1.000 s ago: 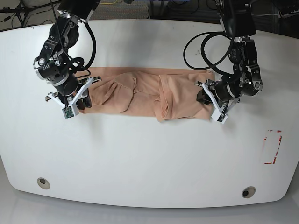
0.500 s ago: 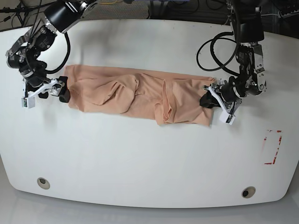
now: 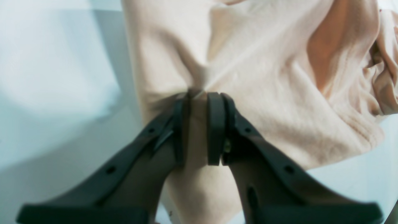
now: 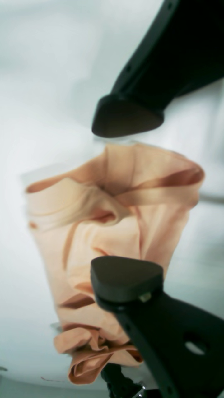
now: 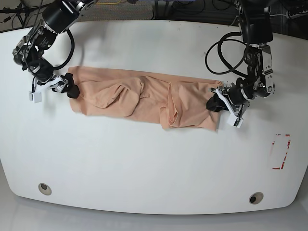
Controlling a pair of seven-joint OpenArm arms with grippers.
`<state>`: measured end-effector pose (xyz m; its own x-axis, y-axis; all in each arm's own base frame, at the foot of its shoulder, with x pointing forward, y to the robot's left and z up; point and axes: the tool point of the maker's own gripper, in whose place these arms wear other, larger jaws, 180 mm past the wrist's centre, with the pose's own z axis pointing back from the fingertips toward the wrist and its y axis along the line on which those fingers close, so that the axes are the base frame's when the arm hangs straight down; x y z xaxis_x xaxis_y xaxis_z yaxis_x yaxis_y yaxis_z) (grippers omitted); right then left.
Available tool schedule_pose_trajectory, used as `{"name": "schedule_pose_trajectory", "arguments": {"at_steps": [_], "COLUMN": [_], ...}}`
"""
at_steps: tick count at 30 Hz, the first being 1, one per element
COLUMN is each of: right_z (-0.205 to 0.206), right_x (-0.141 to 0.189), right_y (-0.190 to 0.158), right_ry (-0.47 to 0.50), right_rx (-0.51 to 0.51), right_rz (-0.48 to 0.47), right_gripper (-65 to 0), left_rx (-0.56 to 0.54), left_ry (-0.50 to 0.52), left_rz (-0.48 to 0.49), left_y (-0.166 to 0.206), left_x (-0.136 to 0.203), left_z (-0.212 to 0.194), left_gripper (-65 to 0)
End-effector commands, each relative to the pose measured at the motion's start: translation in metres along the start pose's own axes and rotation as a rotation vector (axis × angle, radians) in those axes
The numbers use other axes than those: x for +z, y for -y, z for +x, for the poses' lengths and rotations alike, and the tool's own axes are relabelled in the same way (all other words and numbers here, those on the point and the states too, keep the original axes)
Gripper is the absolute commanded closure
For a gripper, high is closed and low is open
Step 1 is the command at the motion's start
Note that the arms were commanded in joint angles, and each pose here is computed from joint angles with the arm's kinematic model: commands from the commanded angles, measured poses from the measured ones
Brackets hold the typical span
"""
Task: Fold the T-shirt properly
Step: 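Grasp the other strip end with the right gripper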
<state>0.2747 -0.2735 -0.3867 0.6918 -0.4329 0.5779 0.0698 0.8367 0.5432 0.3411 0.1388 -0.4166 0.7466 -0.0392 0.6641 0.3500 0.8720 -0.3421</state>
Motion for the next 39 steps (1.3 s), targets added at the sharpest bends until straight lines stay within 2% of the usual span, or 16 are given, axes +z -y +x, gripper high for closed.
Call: {"name": "schedule_pose_trajectory", "arguments": {"at_steps": [1, 9, 18, 25, 28, 29, 30, 31, 34, 36, 39], "right_z": [0.018, 0.003, -0.003, -0.011, -0.009, -0.008, -0.009, -0.008, -0.012, -0.011, 0.001], "right_x": [0.005, -0.004, -0.027, -0.038, -0.039, -0.039, -0.040, -0.040, -0.044, -0.044, -0.037], "right_y": [-0.001, 0.010, -0.016, -0.032, -0.032, -0.032, -0.032, -0.032, -0.036, -0.037, -0.041], "right_ry": [0.076, 0.048, 0.002, -0.004, 0.013, 0.018, 0.015, 0.013, -0.018, -0.028, -0.007], "right_rx": [0.015, -0.028, 0.037, 0.026, 0.023, 0.023, 0.023, 0.025, 0.060, 0.091, 0.154], "right_rz": [0.006, -0.009, 0.050, 0.087, 0.089, 0.089, 0.089, 0.089, 0.081, 0.071, 0.048], "right_gripper": [-56.6, -56.6, -56.3, -53.9, -43.8, -37.9, -34.7, -25.2, -10.5, -4.6, 0.0], "left_rx": [-0.024, -0.027, -0.026, -0.021, -0.022, -0.022, -0.022, -0.020, -0.018, -0.017, -0.022], "left_ry": [-0.120, -0.121, -0.122, -0.132, -0.134, -0.134, -0.135, -0.135, -0.136, -0.136, -0.141], "left_rz": [0.072, 0.073, 0.073, 0.072, 0.071, 0.071, 0.072, 0.074, 0.075, 0.076, 0.080], "left_y": [-0.016, -0.017, -0.017, -0.016, -0.016, -0.016, -0.016, -0.016, -0.016, -0.016, -0.017], "left_x": [0.005, 0.005, 0.005, 0.006, 0.006, 0.006, 0.006, 0.006, 0.006, 0.006, 0.006], "left_z": [-0.023, -0.023, -0.023, -0.029, -0.030, -0.030, -0.030, -0.030, -0.031, -0.031, -0.032], "left_gripper": [-8.9, -8.9, -8.9, -8.9, -8.9, -8.9, -8.9, -8.9, -8.9, -8.9, -8.9]}}
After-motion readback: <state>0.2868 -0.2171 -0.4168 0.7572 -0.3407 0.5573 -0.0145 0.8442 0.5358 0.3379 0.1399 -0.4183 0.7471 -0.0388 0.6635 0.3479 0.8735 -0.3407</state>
